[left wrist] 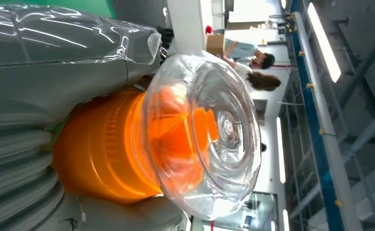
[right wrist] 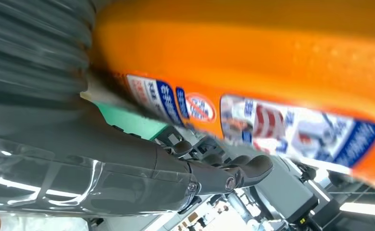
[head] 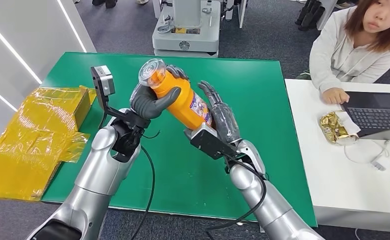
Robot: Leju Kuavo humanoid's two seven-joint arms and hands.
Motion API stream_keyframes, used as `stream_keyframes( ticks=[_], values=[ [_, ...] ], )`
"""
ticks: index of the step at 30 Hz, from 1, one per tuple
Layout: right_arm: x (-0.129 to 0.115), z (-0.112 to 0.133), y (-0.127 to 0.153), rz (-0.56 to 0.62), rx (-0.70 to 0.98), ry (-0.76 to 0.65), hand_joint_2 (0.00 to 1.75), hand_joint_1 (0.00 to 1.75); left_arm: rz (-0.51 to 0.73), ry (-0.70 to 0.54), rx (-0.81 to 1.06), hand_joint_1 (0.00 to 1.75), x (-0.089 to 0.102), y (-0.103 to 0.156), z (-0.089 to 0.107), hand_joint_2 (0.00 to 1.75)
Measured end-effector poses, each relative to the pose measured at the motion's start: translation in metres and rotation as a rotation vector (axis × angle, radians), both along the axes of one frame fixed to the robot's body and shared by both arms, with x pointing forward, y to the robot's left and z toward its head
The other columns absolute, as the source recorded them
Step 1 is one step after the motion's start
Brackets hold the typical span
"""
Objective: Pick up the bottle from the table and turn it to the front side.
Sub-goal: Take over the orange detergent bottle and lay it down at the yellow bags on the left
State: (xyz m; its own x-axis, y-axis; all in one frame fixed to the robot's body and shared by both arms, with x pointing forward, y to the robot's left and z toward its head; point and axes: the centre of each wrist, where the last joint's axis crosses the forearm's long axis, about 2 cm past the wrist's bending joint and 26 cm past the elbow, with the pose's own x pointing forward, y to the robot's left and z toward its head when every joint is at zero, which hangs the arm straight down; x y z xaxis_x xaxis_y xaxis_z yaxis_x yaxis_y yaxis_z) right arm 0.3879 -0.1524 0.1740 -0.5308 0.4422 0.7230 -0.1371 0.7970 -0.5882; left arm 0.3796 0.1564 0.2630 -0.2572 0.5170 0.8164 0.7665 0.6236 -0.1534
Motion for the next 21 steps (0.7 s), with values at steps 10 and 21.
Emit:
stream_keyframes(
  ticks=[10,21],
  values=[
    [-0.008,-0.004,-0.017,-0.003,0.072,-0.021,1.75,0.0,0.13,-0.045,0.121,1.75,0.007,0.006,-0.008,1.75],
    [-0.047,-0.015,-0.035,0.025,0.176,-0.105,1.75,0.0,0.367,-0.166,0.394,1.75,0.041,0.025,0.007,1.75]
  ],
)
